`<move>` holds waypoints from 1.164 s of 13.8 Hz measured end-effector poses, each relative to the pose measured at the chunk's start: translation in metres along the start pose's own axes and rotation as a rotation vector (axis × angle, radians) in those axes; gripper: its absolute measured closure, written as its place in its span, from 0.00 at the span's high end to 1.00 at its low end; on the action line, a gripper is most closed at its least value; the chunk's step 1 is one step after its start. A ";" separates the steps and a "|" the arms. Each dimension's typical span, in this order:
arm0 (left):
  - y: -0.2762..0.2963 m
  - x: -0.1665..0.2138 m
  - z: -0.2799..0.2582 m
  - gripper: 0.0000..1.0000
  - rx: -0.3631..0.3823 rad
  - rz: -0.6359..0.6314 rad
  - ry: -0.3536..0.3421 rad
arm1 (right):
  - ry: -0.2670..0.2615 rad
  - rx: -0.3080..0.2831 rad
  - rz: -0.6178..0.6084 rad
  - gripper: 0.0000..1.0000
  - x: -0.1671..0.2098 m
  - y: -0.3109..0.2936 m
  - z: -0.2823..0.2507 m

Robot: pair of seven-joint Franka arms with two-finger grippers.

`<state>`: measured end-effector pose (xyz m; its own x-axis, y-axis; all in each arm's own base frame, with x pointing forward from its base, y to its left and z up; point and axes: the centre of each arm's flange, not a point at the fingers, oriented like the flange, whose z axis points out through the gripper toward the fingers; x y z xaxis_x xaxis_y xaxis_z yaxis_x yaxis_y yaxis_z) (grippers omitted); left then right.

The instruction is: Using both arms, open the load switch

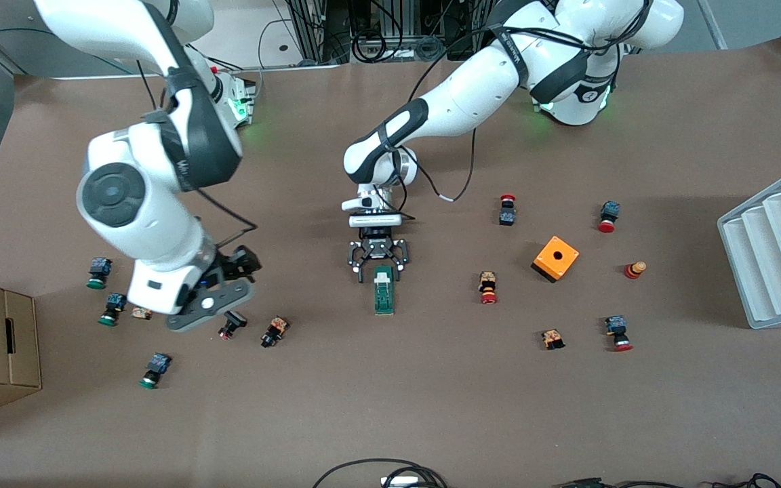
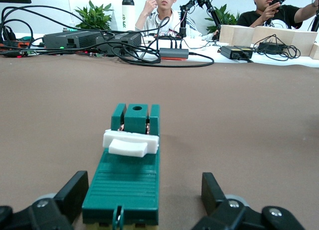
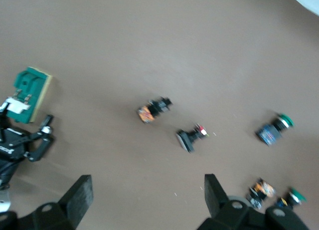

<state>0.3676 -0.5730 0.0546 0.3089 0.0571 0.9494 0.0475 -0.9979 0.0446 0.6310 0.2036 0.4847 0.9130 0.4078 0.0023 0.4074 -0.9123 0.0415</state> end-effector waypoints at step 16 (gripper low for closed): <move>0.024 0.142 -0.044 1.00 0.232 0.355 -0.453 | -0.034 0.038 0.420 1.00 -0.103 0.237 -0.036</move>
<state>0.3708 -0.5905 0.2042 0.7135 -0.2187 0.6656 0.0573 -0.9286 -0.3666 0.6331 -0.0528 0.5305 0.9998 -0.0010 -0.0219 -0.0009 -1.0000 0.0069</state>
